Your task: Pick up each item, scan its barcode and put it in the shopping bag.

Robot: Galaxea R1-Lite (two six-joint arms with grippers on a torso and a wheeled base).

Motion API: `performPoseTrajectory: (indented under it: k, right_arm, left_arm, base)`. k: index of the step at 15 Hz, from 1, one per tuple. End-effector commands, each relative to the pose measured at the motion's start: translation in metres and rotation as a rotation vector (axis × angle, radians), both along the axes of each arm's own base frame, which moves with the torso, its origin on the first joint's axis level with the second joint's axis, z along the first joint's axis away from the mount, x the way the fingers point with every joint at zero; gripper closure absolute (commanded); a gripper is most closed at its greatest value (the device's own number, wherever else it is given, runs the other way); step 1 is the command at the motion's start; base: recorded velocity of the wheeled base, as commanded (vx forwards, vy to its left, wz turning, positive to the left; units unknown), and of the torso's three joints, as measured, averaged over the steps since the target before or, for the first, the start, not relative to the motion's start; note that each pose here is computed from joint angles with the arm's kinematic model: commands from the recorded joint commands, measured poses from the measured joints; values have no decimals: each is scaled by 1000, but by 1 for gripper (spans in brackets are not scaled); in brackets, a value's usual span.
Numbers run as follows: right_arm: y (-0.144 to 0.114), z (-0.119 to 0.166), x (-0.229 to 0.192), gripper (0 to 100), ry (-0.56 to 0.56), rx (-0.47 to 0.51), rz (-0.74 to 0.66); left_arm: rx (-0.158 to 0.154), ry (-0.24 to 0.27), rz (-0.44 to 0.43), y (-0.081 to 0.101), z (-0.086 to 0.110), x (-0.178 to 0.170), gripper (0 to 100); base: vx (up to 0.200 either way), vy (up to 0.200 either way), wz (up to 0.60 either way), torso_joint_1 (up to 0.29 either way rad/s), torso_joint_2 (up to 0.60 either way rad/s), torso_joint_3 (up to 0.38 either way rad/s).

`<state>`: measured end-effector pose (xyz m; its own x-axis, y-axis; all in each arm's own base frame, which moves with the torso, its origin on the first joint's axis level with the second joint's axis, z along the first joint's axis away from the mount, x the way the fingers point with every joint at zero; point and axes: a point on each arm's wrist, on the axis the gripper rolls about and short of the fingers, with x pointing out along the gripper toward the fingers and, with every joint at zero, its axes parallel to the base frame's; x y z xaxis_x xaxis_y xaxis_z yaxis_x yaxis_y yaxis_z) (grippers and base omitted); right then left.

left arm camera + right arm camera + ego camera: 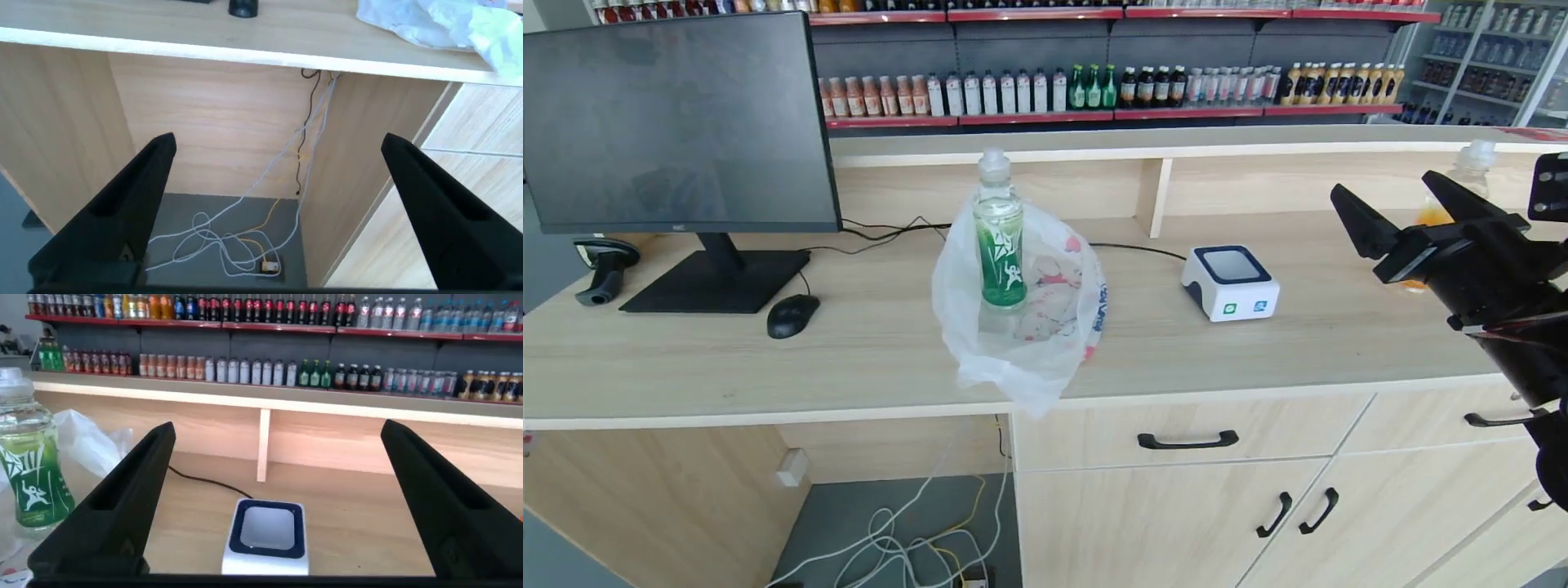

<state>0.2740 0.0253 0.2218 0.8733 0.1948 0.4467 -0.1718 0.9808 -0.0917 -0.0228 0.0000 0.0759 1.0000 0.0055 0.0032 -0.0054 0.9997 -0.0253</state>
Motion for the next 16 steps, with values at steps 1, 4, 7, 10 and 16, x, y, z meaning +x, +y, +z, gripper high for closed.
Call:
performPoseTrajectory:
  k: [1,4,7,10,16]
  right_arm:
    - [-1,0,0,0,-1,0,-4]
    - [-1,0,1,0,0,0,-4]
    - [-1,-5,3,0,19,-2,-4]
    - [-2,-10,5,0,36,-3,-9]
    - [-2,-16,5,0,63,-5,-9]
  left_arm:
    - [-1,0,2,0,0,0,0]
    - [-1,0,1,0,0,0,0]
    - [-1,0,2,0,0,0,0]
    - [-1,0,2,0,0,0,0]
    - [-1,0,1,0,0,0,0]
  base:
    - [0,-200,0,2,2,2]
    - [0,-200,0,5,1,2]
    - [0,-200,0,2,1,4]
    - [0,-200,0,2,7,1]
    - [0,-200,0,3,2,2]
